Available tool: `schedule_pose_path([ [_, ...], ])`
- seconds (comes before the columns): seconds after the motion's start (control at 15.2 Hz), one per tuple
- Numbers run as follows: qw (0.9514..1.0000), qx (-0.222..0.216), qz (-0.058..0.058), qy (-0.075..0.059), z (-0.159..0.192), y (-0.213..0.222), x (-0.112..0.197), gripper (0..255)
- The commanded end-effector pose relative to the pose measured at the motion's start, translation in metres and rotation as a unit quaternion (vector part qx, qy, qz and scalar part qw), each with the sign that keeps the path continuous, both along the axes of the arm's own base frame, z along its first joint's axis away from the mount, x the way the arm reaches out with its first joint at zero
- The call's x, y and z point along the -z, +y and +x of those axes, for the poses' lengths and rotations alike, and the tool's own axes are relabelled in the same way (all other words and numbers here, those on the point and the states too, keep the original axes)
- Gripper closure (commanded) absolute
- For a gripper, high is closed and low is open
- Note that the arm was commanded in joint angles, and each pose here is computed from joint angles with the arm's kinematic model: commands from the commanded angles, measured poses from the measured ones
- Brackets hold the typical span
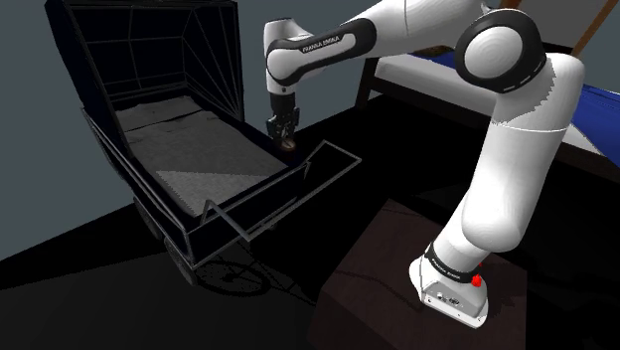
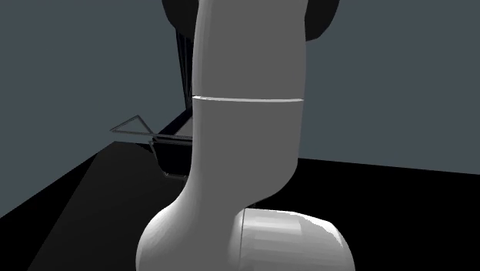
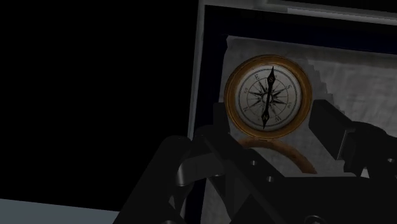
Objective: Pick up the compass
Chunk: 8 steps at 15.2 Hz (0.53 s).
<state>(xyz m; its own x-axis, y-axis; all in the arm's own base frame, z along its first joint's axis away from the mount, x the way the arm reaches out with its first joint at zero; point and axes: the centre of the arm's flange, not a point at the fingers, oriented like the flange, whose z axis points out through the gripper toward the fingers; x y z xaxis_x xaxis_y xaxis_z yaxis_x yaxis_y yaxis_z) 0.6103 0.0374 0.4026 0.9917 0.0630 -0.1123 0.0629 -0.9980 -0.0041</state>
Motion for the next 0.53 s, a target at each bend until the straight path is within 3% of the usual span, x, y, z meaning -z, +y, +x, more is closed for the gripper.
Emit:
schedule_pose_path([
  [0.0,1.0000,0.000,0.000,0.000,-0.001,0.000,-0.010,255],
  [0.46,1.0000,0.000,0.000,0.000,-0.001,0.000,-0.037,255],
])
